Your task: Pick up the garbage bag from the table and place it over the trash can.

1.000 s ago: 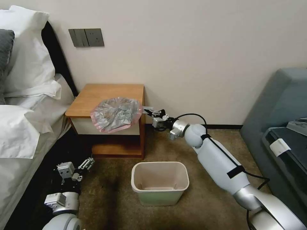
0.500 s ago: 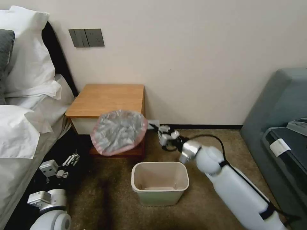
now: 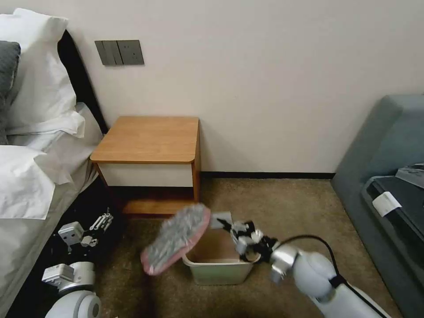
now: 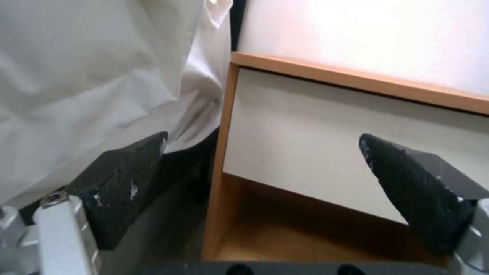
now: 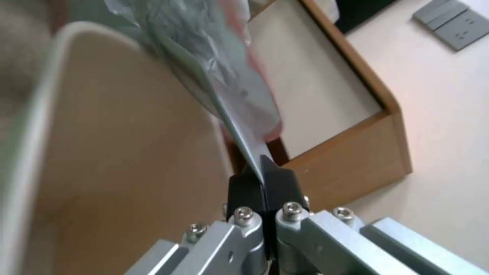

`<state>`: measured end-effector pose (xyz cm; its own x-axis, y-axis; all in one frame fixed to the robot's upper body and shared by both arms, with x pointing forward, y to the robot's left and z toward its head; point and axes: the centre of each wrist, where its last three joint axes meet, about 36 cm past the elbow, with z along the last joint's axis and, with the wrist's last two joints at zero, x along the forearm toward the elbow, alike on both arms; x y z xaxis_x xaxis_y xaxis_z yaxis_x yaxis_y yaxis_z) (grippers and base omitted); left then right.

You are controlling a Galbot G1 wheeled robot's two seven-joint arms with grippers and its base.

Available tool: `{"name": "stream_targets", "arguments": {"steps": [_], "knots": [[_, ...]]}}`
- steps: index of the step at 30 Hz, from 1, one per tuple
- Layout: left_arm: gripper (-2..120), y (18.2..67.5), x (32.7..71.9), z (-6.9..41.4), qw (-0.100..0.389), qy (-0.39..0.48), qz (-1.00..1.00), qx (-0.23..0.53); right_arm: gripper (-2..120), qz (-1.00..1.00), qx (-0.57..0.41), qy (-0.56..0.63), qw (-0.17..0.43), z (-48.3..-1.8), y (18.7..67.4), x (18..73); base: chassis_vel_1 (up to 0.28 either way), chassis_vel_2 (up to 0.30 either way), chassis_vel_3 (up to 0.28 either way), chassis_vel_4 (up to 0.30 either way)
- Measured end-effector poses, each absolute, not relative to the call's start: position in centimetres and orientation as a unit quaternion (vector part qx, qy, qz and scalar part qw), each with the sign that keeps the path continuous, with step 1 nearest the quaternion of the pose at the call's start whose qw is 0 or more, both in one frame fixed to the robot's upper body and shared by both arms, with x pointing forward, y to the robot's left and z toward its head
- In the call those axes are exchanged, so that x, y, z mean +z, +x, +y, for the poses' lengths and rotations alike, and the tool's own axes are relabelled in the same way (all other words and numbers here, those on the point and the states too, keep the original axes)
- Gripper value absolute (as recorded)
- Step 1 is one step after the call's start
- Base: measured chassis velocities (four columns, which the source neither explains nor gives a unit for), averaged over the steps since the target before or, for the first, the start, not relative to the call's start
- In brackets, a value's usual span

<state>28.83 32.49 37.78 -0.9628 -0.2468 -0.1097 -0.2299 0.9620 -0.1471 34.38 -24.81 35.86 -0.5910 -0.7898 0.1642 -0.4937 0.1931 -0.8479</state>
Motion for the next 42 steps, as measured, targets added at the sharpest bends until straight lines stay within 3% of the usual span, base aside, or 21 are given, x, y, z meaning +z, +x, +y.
{"name": "stream_targets", "arguments": {"steps": [15, 22, 27, 29, 33, 35, 42], "knots": [[99, 28.5, 37.3, 31.3, 0.056, -0.105, 0.991, -0.061, 0, 0.776, -0.46, -0.412, 0.124, -26.5, 32.9, 36.0, 0.0, 0.0, 0.0, 0.0], [99, 28.2, 36.9, 30.5, 0.052, -0.092, 0.993, -0.056, 28, 0.784, -0.451, -0.417, 0.092, -27.7, 32.7, 36.5, 0.0, 0.0, 0.0, 0.0], [99, 28.0, 36.7, 30.0, 0.049, -0.085, 0.994, -0.054, 37, 0.784, -0.449, -0.42, 0.083, -28.1, 32.6, 36.8, 0.0, 0.0, 0.0, 0.0], [99, 27.6, 36.6, 29.2, 0.042, -0.067, 0.996, -0.049, 53, 0.781, -0.451, -0.427, 0.069, -29.8, 32.9, 38.4, 0.0, 0.0, 0.0, 0.0], [99, 27.0, 37.0, 28.3, 0.019, -0.034, 0.998, -0.047, 65, 0.775, -0.463, -0.426, 0.057, -32.5, 33.2, 41.1, 0.0, 0.0, 0.0, 0.0], [100, 26.8, 37.5, 27.8, 0.005, -0.007, 0.999, -0.047, 78, 0.777, -0.467, -0.419, 0.055, -33.9, 33.3, 42.6, 0.0, 0.0, 0.0, 0.0], [100, 26.9, 37.1, 26.5, -0.005, 0.016, 0.998, -0.052, 96, 0.808, -0.425, -0.405, 0.045, -31.9, 33.1, 42.0, 0.0, 0.0, 0.0, 0.0]]}}
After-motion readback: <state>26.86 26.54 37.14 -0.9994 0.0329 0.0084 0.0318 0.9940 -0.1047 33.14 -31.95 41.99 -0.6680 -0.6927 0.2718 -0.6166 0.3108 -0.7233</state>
